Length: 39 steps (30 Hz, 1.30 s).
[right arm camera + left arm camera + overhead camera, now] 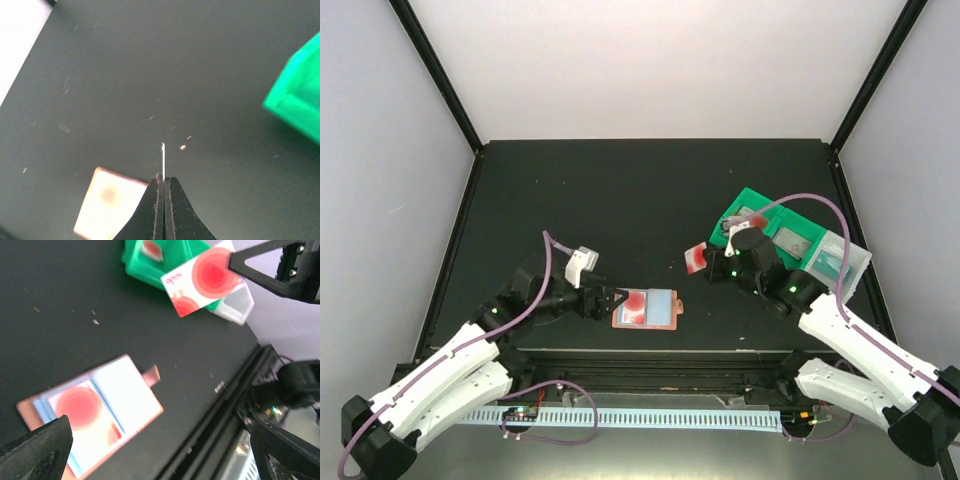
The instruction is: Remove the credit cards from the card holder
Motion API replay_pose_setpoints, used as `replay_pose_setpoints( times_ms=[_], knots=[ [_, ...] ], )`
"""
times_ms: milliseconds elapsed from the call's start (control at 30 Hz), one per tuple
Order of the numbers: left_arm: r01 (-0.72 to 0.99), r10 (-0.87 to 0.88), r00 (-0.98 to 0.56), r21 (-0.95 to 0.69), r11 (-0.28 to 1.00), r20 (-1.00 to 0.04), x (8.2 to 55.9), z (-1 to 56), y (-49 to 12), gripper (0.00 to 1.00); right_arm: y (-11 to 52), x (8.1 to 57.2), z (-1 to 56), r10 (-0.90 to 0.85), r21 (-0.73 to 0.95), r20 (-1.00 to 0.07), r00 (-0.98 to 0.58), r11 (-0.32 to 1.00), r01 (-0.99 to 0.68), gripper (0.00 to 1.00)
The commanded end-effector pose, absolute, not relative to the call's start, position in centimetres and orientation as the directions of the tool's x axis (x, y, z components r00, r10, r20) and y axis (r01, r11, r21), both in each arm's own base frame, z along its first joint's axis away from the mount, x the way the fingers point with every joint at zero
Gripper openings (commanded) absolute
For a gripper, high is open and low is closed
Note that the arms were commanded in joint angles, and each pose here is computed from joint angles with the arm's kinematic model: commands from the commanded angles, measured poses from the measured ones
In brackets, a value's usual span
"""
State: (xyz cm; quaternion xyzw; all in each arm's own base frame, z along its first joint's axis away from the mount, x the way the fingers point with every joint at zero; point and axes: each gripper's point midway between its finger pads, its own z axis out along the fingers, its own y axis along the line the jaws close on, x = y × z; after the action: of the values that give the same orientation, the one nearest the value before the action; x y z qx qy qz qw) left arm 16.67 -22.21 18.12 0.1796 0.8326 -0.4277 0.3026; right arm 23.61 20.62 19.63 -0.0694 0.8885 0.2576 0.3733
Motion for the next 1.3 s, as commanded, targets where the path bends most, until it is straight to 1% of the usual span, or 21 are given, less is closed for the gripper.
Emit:
replay_pose_setpoints(
  times_ms=[0,100,167,233,300,400,567,833,900,1000,1100,1267],
  knots=[
    [0.543,-0.120,-0.612,-0.526,0.655,-0.782,19.6,20.7,-20.3,0.99,16.9,26.5,21.6,0.211,0.409,-0.746,-0.632,0.894,-0.184,0.01],
    [0.418,-0.238,-0.582,-0.537,0.733,-0.778,21.1,19.8,-17.9,0.99,14.0,28.0,22.5,0.270,0.394,-0.774,-0.573,0.914,-0.101,0.01],
    [0.306,-0.275,-0.567,-0.508,0.805,-0.776,21.8,18.7,-15.6,0.99,12.4,28.8,22.7,0.306,0.395,-0.783,-0.542,0.917,-0.054,0.01],
    [0.222,-0.298,-0.522,-0.465,0.857,-0.799,22.2,18.3,-13.3,0.99,11.2,29.5,22.8,0.333,0.396,-0.786,-0.520,0.918,-0.011,0.01],
    [0.185,-0.297,-0.470,-0.421,0.888,-0.831,22.3,18.7,-11.7,0.99,10.3,30.2,22.8,0.351,0.395,-0.789,-0.504,0.919,0.022,0.01],
    [0.153,-0.283,-0.435,-0.380,0.912,-0.855,22.2,19.2,-10.3,0.99,8.9,31.6,23.0,0.383,0.401,-0.796,-0.468,0.914,0.065,0.01],
    [0.217,-0.273,-0.427,-0.391,0.894,-0.862,22.2,19.4,-11.5,0.99,6.9,34.3,21.5,0.444,0.427,-0.762,-0.471,0.892,0.151,0.01],
    [0.327,-0.254,-0.528,-0.470,0.820,-0.811,21.6,18.6,-15.0,0.99,5.4,38.6,20.4,0.515,0.481,-0.732,-0.445,0.854,0.197,0.01],
    [0.350,-0.252,-0.550,-0.494,0.796,-0.796,21.5,18.5,-15.9,0.99,5.0,39.7,19.3,0.542,0.500,-0.708,-0.453,0.838,0.221,0.01],
    [0.354,-0.237,-0.586,-0.507,0.786,-0.775,21.4,17.7,-16.5,0.99,5.1,41.0,18.0,0.586,0.554,-0.656,-0.476,0.802,0.224,0.01],
    [0.347,-0.227,-0.617,-0.519,0.781,-0.754,21.3,17.5,-16.9,0.99,5.0,42.2,17.2,0.602,0.566,-0.639,-0.479,0.790,0.237,0.01],
    [0.338,-0.282,-0.670,-0.621,0.707,-0.686,20.6,17.7,-18.1,0.99,4.4,44.1,15.7,0.633,0.577,-0.609,-0.477,0.767,0.281,0.01]
  ],
)
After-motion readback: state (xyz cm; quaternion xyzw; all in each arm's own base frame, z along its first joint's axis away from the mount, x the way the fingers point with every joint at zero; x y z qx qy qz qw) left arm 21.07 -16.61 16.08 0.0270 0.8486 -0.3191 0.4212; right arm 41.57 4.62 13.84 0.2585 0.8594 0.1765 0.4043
